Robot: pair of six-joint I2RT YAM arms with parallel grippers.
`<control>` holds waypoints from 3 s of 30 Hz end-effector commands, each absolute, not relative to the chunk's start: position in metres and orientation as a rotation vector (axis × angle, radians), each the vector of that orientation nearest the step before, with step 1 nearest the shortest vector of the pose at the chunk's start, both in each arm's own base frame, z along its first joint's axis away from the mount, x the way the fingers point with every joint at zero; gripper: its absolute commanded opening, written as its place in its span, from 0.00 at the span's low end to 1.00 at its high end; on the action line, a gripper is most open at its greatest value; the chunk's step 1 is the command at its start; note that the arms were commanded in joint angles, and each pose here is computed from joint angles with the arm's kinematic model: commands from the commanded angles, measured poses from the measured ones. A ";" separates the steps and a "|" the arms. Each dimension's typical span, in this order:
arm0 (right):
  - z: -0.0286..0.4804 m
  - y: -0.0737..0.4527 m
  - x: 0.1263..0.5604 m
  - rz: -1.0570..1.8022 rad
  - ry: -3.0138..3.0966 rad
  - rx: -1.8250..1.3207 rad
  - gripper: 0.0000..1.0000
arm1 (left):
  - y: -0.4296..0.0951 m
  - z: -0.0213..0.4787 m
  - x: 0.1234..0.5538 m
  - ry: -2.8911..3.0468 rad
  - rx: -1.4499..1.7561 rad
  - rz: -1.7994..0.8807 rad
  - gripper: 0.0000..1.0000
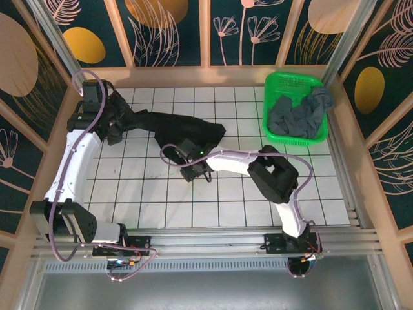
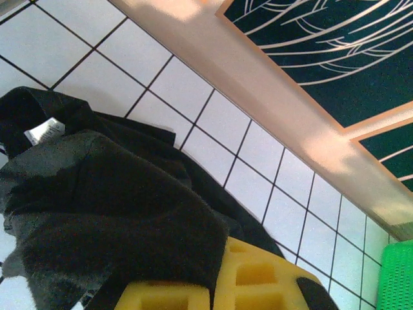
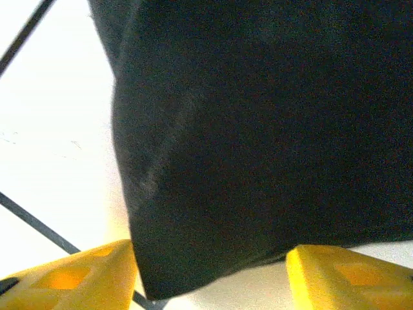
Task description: Fold and stack the t-shirts
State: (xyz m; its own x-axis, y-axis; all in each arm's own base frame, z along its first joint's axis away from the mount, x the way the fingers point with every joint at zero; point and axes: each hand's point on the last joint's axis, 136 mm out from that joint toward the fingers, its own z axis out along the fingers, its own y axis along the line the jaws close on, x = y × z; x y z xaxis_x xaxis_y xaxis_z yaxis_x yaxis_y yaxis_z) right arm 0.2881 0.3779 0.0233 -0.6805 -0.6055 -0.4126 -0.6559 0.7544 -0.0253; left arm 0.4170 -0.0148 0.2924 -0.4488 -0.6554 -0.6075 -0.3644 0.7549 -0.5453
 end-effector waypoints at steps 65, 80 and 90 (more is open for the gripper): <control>0.288 0.193 0.588 0.859 2.227 0.282 0.57 | 0.035 0.373 0.643 1.749 -0.683 -0.301 0.54; 0.147 0.155 0.403 0.171 2.540 0.296 0.49 | -0.059 0.233 0.493 2.183 -0.692 -0.600 0.67; 0.065 0.117 0.374 0.005 2.699 0.399 0.57 | -0.063 0.159 0.410 2.380 -0.758 -0.556 0.59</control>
